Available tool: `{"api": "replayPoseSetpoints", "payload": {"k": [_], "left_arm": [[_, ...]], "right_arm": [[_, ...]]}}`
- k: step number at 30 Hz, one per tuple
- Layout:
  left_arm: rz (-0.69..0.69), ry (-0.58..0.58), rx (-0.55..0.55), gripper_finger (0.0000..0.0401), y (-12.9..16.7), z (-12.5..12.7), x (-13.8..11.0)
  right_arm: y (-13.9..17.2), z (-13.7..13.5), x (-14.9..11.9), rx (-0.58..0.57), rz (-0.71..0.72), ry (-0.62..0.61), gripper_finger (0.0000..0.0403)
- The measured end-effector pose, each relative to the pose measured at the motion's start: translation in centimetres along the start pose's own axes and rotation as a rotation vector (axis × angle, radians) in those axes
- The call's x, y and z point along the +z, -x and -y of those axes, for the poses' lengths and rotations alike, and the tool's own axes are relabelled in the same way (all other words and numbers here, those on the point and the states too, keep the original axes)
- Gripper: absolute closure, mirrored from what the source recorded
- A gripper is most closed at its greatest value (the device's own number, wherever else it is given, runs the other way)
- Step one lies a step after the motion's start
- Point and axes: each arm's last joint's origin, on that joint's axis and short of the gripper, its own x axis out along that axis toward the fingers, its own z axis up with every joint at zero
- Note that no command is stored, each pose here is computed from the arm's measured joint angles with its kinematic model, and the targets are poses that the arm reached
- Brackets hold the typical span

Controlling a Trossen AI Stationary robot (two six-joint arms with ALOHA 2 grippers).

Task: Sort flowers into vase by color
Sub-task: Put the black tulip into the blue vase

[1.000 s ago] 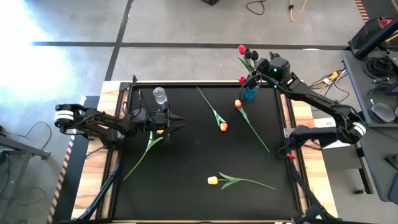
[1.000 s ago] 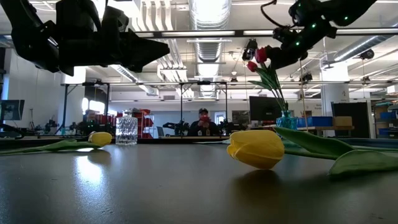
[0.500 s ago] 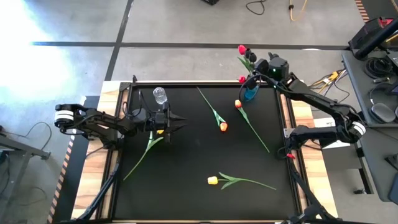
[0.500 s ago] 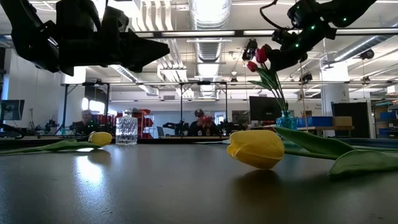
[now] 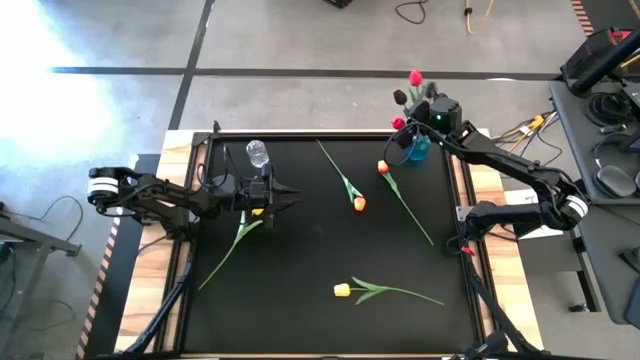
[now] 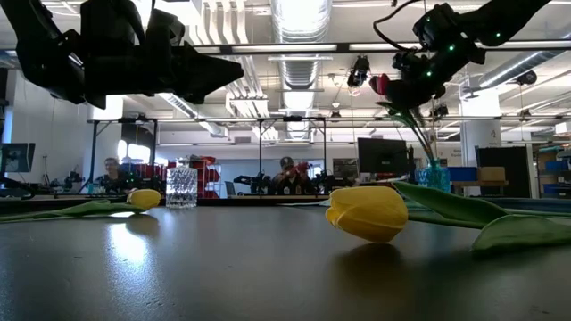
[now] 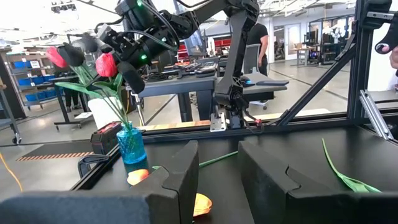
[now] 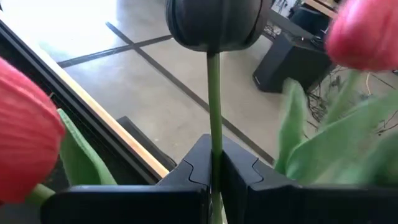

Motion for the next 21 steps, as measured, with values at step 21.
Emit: {"api": "replayPoseSetpoints", "payload": {"k": [21], "left_arm": [[0.000,-0.004,0.000,0.0301,0.00,0.00,0.00]], "right_arm": [[0.68,0.22,0.15,-0.032,0.020,-0.005,0.0390]]}}
